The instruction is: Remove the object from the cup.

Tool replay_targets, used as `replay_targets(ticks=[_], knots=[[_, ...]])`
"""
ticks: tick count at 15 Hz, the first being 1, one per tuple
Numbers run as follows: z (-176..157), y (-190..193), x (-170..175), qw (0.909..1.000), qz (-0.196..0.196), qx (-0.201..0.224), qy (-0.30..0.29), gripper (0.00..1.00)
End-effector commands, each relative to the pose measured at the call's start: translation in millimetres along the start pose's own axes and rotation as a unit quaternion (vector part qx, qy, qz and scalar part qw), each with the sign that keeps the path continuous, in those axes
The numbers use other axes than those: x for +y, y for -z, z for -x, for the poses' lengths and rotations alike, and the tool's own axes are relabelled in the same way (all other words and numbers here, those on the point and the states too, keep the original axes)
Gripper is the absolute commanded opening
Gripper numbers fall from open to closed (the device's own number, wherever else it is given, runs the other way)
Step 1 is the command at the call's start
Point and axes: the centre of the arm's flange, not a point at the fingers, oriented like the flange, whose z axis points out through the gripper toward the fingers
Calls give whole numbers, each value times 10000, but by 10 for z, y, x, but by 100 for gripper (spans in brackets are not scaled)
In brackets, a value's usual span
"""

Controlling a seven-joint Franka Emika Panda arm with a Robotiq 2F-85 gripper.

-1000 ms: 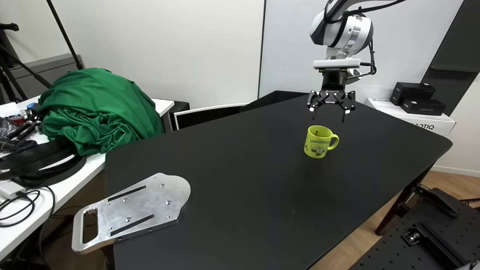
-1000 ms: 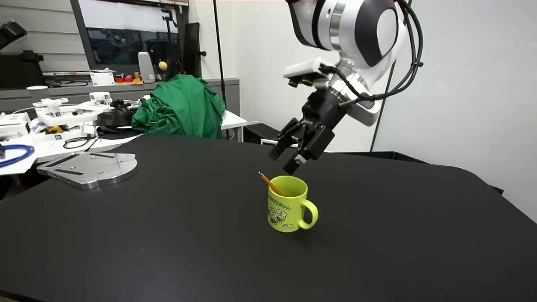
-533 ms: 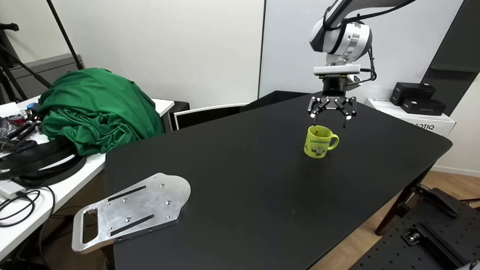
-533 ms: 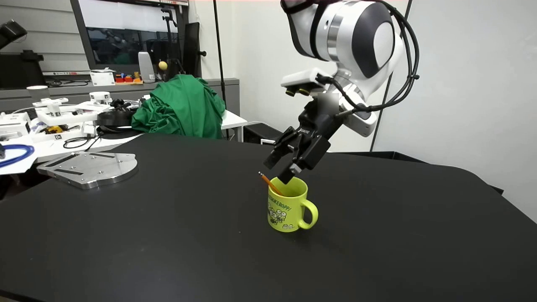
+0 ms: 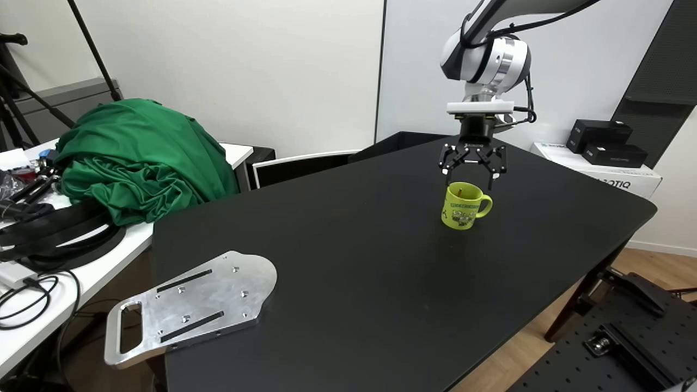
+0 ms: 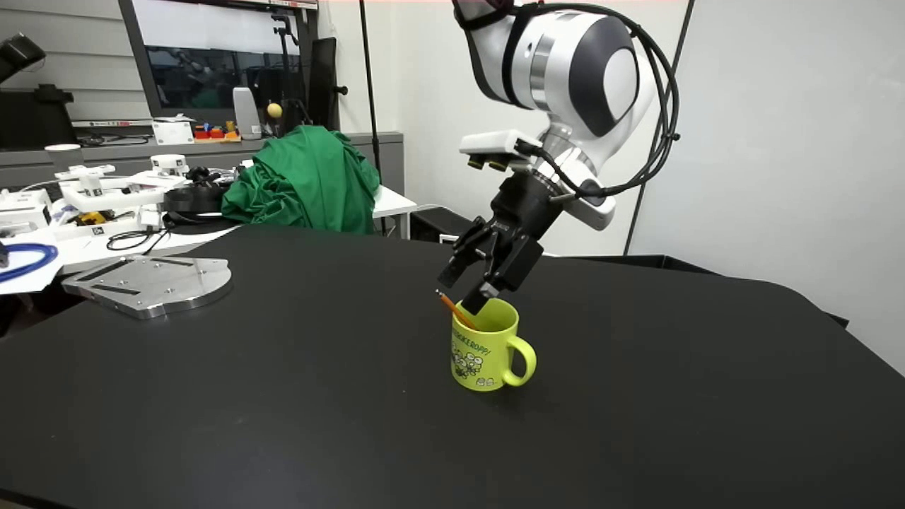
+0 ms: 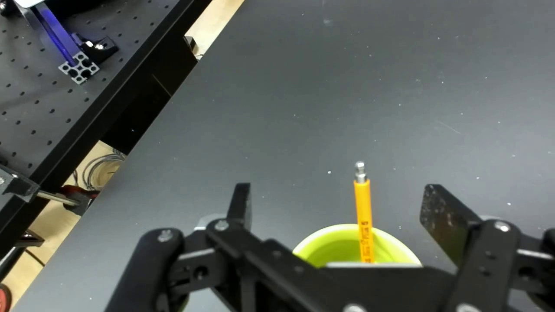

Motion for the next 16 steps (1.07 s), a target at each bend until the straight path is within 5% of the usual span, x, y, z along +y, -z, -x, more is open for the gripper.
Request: replay_targets(ticks=[1, 6, 8, 16], knots=[[92, -40, -52, 9998, -91, 119, 118, 100], [134, -111, -131, 9996, -79, 134, 227, 100], [154, -142, -154, 9995, -48, 172, 255, 73], [216, -170, -201, 9991, 4, 245, 360, 17]])
